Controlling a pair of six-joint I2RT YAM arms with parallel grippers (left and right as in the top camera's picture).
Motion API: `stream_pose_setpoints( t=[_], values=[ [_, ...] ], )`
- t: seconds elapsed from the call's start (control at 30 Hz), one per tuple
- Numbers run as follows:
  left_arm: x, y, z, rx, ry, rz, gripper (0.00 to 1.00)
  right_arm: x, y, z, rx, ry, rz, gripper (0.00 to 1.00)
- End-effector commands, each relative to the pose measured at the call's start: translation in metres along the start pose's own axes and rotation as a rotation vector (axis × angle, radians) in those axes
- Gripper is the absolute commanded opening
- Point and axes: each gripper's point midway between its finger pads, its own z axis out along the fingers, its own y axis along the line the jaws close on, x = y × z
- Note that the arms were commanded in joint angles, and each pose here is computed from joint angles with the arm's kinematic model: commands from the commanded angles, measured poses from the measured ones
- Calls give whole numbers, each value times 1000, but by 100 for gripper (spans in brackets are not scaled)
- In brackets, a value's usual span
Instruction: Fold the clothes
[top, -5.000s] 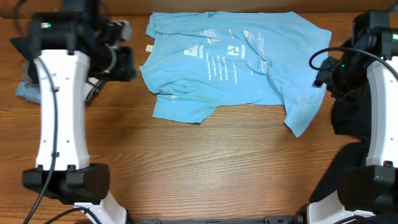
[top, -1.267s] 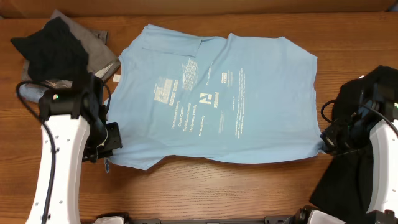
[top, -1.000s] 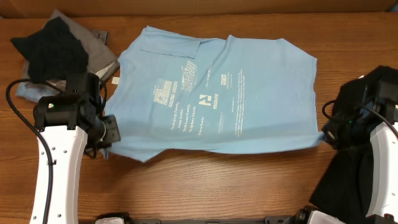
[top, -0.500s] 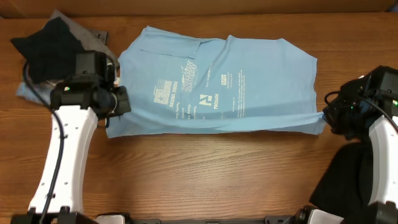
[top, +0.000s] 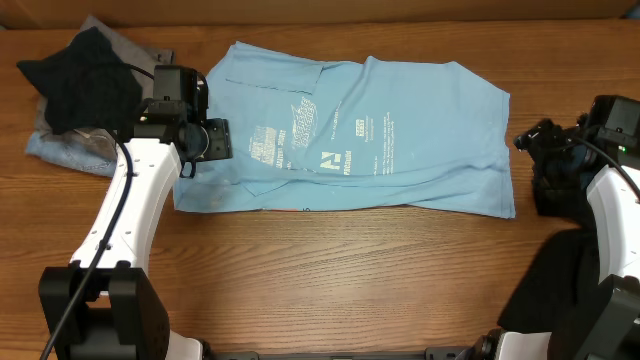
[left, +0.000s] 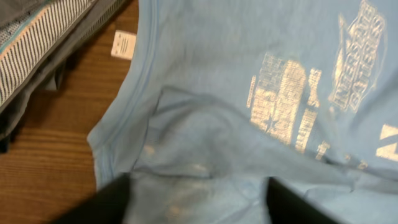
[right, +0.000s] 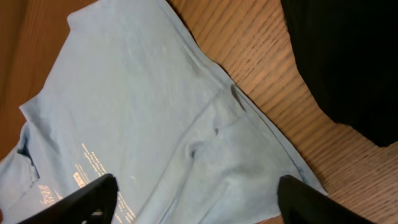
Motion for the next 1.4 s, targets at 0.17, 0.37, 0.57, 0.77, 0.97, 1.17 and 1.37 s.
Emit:
stream_pose_setpoints(
  t=[0.17, 0.37, 0.57, 0.77, 0.97, 1.17, 1.37],
  values=[
    [55, 30, -5, -67, 234, -13, 100, 33, -37, -9, 153, 142, 5, 90],
    [91, 47, 7, -88, 337, -51, 100, 60, -70, 5, 255, 203, 29, 70],
    [120, 52, 37, -91, 349, -57, 100, 71, -62, 30, 136, 215, 24, 61],
    [122, 60, 58, -126, 278, -63, 99, 63, -58, 34, 116, 184, 11, 67],
    [130, 44, 74, -23, 248, -75, 60, 79, -76, 35, 185, 229, 26, 68],
    [136, 50, 75, -58, 256, -70, 31, 92, -88, 49, 188, 229, 39, 62],
    [133, 50, 75, -57, 249, -85, 4, 86, -88, 60, 158, 167, 70, 50]
  ],
)
